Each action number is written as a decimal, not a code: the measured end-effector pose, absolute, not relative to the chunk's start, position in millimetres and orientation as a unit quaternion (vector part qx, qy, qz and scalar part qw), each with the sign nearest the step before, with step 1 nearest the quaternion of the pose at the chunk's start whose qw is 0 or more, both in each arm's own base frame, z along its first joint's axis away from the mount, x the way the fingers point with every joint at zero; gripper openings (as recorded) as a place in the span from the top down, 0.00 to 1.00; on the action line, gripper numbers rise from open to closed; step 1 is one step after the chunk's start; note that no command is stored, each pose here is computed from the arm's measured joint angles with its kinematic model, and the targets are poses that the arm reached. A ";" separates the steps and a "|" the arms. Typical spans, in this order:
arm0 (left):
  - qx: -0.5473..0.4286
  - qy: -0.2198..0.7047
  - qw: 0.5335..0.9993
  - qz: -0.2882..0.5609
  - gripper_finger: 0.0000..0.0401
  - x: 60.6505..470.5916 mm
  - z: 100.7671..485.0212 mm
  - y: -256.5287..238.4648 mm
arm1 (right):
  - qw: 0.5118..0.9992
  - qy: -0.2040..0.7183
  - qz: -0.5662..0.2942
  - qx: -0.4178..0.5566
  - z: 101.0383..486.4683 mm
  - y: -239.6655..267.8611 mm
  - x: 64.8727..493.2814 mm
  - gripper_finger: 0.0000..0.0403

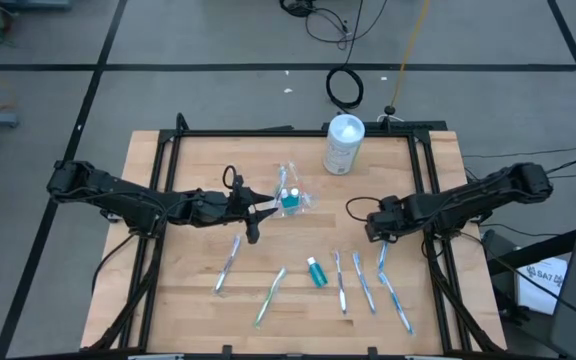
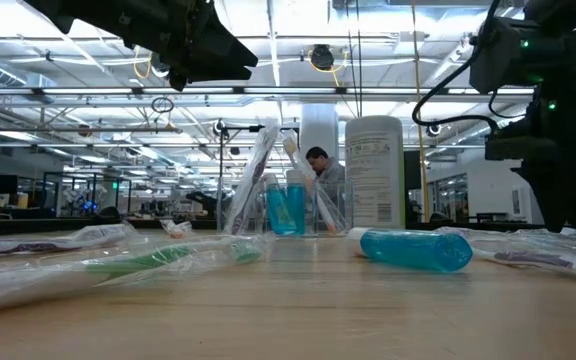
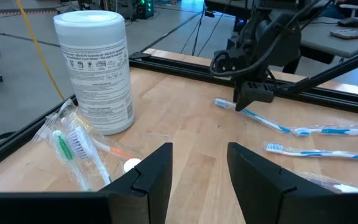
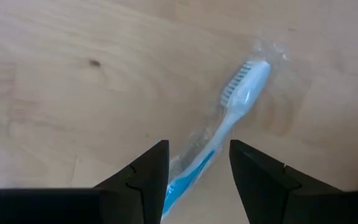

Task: Pick & Place toothbrushing station
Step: Put the top blue toothbrush into the transparent organizer

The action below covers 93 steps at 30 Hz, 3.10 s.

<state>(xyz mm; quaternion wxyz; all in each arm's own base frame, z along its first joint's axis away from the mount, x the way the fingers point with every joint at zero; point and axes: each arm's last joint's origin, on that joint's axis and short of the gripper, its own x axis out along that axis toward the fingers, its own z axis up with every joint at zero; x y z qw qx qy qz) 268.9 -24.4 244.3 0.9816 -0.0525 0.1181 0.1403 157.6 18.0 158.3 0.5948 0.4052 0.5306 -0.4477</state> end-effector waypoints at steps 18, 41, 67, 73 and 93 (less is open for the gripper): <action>-0.054 0.118 0.982 0.141 0.61 268.9 244.4 -24.5 | 0.598 0.554 -0.439 0.378 141.3 19.8 170.9 0.77; -0.053 0.118 0.982 0.141 0.61 268.9 244.4 -24.4 | 0.686 0.519 -0.342 0.378 143.6 22.5 192.5 0.95; -0.060 0.117 0.981 0.141 0.61 268.9 244.4 -24.4 | 0.893 0.323 -0.155 0.274 173.3 15.9 243.8 0.94; -0.059 0.117 0.981 0.141 0.61 268.9 244.4 -24.4 | 0.928 0.278 -0.125 0.212 182.3 10.0 251.4 0.94; -0.061 0.117 0.981 0.142 0.61 268.9 244.4 -24.4 | 0.997 0.042 -0.059 -0.022 230.0 6.6 268.8 0.94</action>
